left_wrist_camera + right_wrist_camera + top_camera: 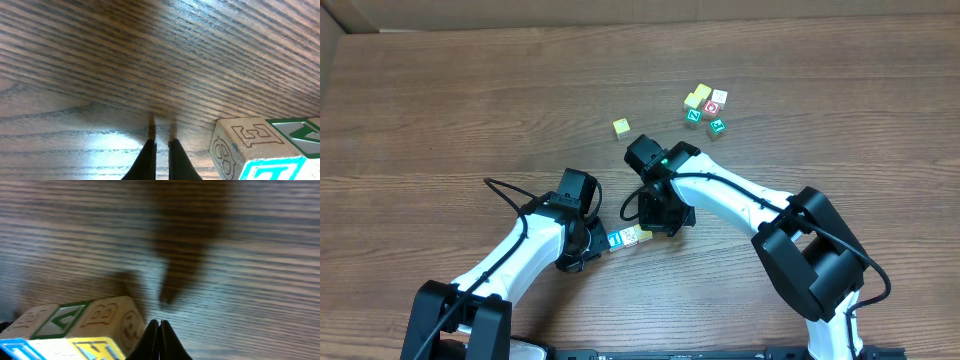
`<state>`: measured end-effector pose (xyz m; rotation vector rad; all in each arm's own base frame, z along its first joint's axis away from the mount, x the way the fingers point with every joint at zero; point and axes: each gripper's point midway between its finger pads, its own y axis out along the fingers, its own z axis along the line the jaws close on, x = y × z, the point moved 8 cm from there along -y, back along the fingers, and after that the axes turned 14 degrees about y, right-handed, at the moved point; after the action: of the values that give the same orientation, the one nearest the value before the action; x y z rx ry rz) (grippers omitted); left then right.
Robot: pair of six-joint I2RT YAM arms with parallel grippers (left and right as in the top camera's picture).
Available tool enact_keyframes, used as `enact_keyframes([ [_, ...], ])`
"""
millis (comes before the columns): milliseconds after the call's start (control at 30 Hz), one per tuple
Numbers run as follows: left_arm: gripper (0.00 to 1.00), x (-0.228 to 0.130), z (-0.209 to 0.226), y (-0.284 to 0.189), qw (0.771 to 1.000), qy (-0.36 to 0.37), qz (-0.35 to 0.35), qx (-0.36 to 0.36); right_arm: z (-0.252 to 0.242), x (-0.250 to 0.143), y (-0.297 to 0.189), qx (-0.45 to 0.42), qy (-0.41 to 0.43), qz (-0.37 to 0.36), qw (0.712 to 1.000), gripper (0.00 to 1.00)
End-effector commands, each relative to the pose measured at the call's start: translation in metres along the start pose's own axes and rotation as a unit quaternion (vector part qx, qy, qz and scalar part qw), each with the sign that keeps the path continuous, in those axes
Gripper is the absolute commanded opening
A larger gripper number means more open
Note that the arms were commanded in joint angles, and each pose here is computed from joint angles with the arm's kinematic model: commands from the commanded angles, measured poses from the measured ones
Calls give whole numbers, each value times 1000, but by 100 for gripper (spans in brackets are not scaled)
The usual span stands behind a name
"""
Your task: Flip 3 blocks
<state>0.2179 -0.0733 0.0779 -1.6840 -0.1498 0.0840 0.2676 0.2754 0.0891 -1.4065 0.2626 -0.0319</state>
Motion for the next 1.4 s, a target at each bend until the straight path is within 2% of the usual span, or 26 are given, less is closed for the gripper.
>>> enact_keyframes([
  [0, 4, -2, -1, 3, 1000, 14, 5, -4, 1, -1, -8, 13, -1, -4, 1000, 4],
  [267, 4, 3, -9, 3, 999, 19, -7, -38, -1, -2, -8, 9, 0, -1, 1000, 4],
  [700, 5, 6, -6, 4, 999, -26, -12, -35, -1, -2, -8, 9, 0, -1, 1000, 4],
  [1367, 4, 8, -12, 3, 997, -32, -9, -65, 3, -7, -8, 27, 0, 24, 999, 4],
])
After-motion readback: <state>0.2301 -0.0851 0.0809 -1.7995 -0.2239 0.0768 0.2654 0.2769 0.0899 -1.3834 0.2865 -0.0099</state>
